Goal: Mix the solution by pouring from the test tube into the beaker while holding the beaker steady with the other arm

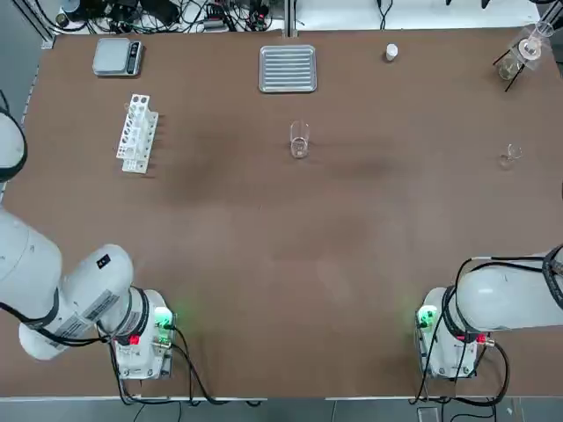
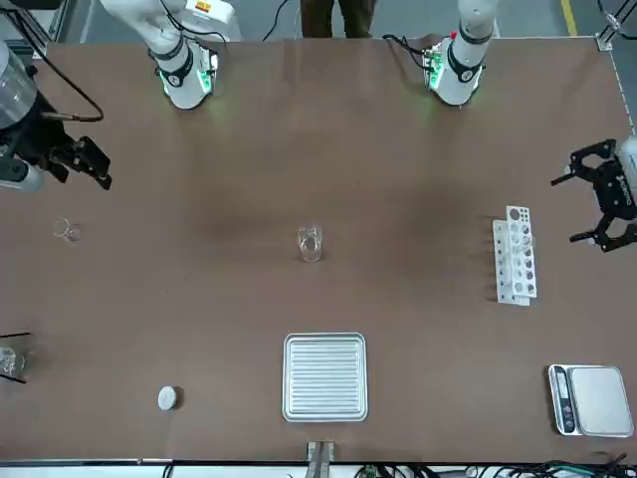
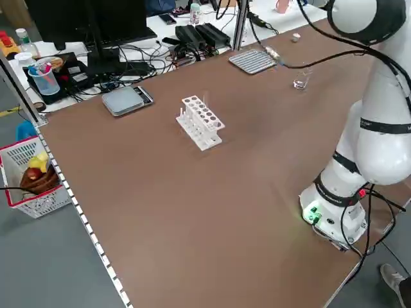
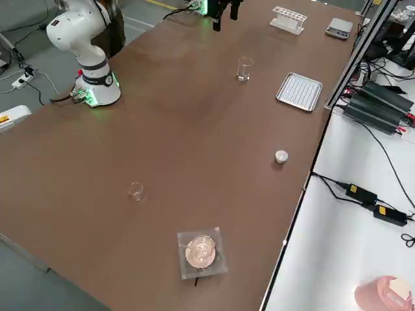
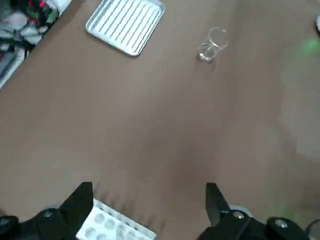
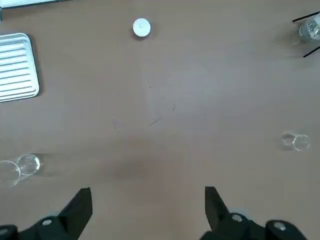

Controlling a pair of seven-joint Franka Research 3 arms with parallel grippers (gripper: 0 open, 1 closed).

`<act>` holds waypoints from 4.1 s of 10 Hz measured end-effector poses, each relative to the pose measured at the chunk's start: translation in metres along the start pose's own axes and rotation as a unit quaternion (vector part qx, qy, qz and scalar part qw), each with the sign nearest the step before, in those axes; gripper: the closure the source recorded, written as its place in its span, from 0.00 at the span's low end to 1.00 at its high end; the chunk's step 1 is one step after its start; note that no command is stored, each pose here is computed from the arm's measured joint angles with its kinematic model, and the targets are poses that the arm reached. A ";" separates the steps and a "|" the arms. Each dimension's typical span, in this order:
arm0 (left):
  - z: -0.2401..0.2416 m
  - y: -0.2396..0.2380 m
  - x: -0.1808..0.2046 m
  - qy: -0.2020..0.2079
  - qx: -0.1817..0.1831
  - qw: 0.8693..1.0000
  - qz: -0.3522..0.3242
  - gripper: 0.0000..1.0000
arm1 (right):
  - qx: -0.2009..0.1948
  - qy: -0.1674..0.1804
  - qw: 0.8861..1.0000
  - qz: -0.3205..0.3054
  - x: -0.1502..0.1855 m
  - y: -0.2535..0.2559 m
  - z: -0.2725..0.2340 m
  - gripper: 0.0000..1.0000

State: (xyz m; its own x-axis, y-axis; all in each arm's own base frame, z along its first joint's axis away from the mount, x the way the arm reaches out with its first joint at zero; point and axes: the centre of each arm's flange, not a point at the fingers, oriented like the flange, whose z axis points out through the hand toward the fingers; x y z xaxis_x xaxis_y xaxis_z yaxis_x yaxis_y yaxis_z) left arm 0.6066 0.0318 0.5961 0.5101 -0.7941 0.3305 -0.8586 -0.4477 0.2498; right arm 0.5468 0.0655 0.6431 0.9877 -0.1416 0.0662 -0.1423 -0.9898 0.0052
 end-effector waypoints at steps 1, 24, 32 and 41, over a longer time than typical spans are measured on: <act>0.002 0.001 0.007 -0.010 0.018 0.999 -0.031 0.00 | 0.000 -0.001 1.000 0.000 0.001 0.000 0.002 0.00; 0.003 0.032 0.058 -0.028 0.205 0.897 -0.391 0.01 | 0.003 0.008 1.000 -0.001 0.005 -0.002 0.004 0.00; 0.015 0.033 0.067 -0.049 0.217 0.893 -0.390 0.01 | 0.002 0.002 1.000 -0.005 0.007 -0.008 0.012 0.00; 0.015 0.052 0.079 -0.059 0.232 0.884 -0.402 0.01 | 0.009 -0.002 1.000 -0.005 0.010 -0.010 0.020 0.00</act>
State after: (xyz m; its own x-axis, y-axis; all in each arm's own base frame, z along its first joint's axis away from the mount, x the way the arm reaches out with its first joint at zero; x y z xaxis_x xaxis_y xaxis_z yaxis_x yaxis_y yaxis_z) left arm 0.6016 -0.0601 0.6215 0.9794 -0.1683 0.1117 -0.1638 -0.9853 -0.0479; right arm 0.5595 0.0732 0.6233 0.9892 -0.1327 0.0615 -0.1323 -0.9911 -0.0113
